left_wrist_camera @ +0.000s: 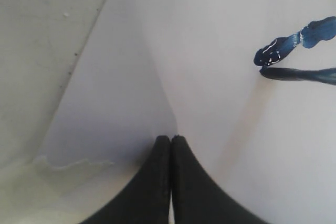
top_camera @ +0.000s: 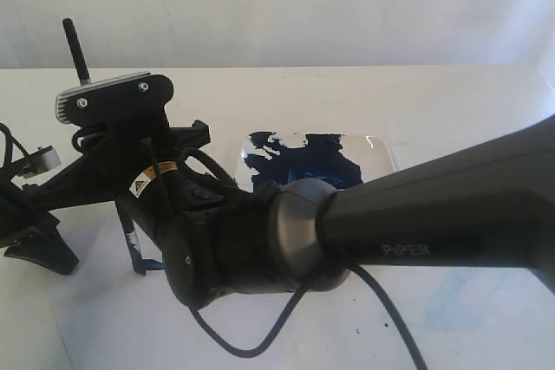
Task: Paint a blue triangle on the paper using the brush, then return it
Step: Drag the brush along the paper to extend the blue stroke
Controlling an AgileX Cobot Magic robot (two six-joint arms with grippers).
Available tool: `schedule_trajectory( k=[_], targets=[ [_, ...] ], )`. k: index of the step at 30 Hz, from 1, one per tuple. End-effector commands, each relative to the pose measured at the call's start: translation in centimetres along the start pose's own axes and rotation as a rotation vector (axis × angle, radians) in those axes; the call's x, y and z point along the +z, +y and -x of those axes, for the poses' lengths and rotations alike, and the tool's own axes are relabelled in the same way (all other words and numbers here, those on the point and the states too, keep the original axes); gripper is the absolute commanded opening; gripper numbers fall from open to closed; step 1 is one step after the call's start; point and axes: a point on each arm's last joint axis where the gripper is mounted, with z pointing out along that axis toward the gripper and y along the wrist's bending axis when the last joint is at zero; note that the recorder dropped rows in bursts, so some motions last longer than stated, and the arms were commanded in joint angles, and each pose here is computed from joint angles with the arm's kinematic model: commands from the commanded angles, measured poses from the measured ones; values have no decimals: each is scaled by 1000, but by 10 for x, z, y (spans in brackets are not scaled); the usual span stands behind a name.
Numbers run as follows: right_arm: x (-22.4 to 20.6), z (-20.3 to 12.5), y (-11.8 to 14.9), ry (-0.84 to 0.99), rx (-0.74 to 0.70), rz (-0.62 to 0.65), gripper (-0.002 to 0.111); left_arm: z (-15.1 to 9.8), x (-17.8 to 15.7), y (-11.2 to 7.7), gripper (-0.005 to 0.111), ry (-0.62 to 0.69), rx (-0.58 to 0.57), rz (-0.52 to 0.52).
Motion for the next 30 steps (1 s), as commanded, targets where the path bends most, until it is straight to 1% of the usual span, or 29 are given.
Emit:
schedule_trajectory(
  k=[1,10,15,21,30],
  targets=[
    [-1,1,-1,11,11,-15,0,-4,4,1,0,30,-2,-17],
    [-1,-2,-2,40,28,-22,0,-4,4,1,0,30,-2,-17],
    [-3,3,-1,41,18,-14,0,-4,4,1,0,30,-2,-17],
    [-6,5,-7,71,30,-76,0,-4,4,1,0,29,-2,-18],
    [-7,2,-2,102,37,-60,0,-4,4,1,0,29,-2,-18]
  ],
)
